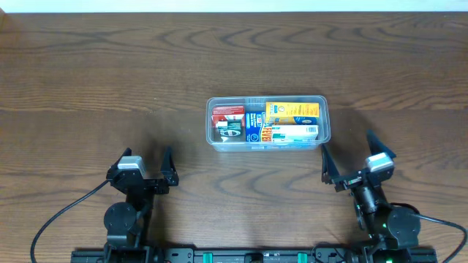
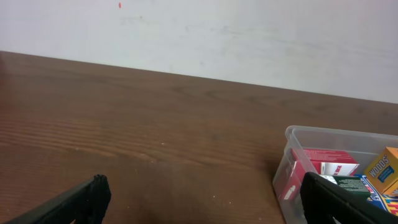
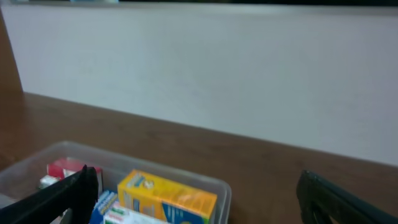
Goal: Pack container
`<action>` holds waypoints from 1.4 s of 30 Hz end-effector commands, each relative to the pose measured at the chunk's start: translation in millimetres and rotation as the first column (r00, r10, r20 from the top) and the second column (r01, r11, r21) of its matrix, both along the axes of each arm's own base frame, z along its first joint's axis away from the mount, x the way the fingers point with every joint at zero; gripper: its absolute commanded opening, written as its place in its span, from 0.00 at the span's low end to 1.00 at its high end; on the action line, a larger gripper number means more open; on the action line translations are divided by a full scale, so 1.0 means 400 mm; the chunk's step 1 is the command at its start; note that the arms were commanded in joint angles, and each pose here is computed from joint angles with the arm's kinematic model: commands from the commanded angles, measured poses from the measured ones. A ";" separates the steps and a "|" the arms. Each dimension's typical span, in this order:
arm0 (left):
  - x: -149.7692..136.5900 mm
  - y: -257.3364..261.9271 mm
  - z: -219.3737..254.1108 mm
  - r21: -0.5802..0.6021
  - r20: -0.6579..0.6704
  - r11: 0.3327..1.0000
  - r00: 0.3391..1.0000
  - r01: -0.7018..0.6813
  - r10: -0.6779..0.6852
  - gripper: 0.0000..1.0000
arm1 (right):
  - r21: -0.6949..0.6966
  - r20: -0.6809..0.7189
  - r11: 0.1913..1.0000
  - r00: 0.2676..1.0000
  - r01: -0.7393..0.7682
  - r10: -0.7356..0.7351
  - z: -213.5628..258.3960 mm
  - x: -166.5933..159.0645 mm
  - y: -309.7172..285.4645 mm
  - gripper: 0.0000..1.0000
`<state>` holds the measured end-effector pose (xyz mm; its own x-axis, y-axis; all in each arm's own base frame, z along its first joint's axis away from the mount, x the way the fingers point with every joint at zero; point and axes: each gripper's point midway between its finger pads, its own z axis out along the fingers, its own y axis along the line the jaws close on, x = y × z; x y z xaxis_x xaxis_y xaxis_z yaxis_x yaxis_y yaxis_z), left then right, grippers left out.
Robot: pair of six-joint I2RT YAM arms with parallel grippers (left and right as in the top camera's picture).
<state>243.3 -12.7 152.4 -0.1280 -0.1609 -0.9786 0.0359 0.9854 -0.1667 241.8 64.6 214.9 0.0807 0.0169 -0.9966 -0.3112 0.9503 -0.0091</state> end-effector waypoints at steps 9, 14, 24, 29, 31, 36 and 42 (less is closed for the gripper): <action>-0.002 0.002 -0.037 0.014 -0.043 1.000 0.999 0.001 0.000 0.98 | -0.030 -0.112 1.000 0.994 0.002 -0.006 -0.120 -0.008 -0.006 0.99; -0.002 0.002 -0.037 0.014 -0.043 1.000 0.999 0.001 0.000 0.98 | -0.035 -0.135 0.999 0.990 0.030 -0.034 -0.136 -0.007 -0.022 1.00; -0.002 0.002 -0.037 0.014 -0.043 1.000 0.999 0.000 0.000 0.98 | -0.040 -0.133 0.999 0.990 0.033 -0.038 -0.135 -0.006 -0.024 0.99; -0.002 0.002 -0.037 0.014 -0.043 1.000 0.999 0.001 0.000 0.98 | -0.040 -0.132 0.999 0.991 0.033 -0.038 -0.134 -0.006 -0.024 0.99; -0.002 0.002 -0.037 0.014 -0.043 1.000 0.999 0.001 0.000 0.98 | -0.040 -0.132 0.999 0.991 0.033 -0.038 -0.134 -0.006 -0.024 0.99; -0.002 0.002 -0.037 0.014 -0.043 1.000 0.999 0.001 0.000 0.98 | -0.040 -0.132 0.999 0.991 0.033 -0.038 -0.134 -0.006 -0.024 0.99; -0.002 0.002 -0.037 0.014 -0.043 1.000 0.999 0.001 0.000 0.98 | -0.042 -0.133 0.998 0.989 0.053 -0.058 -0.135 -0.004 -0.032 0.99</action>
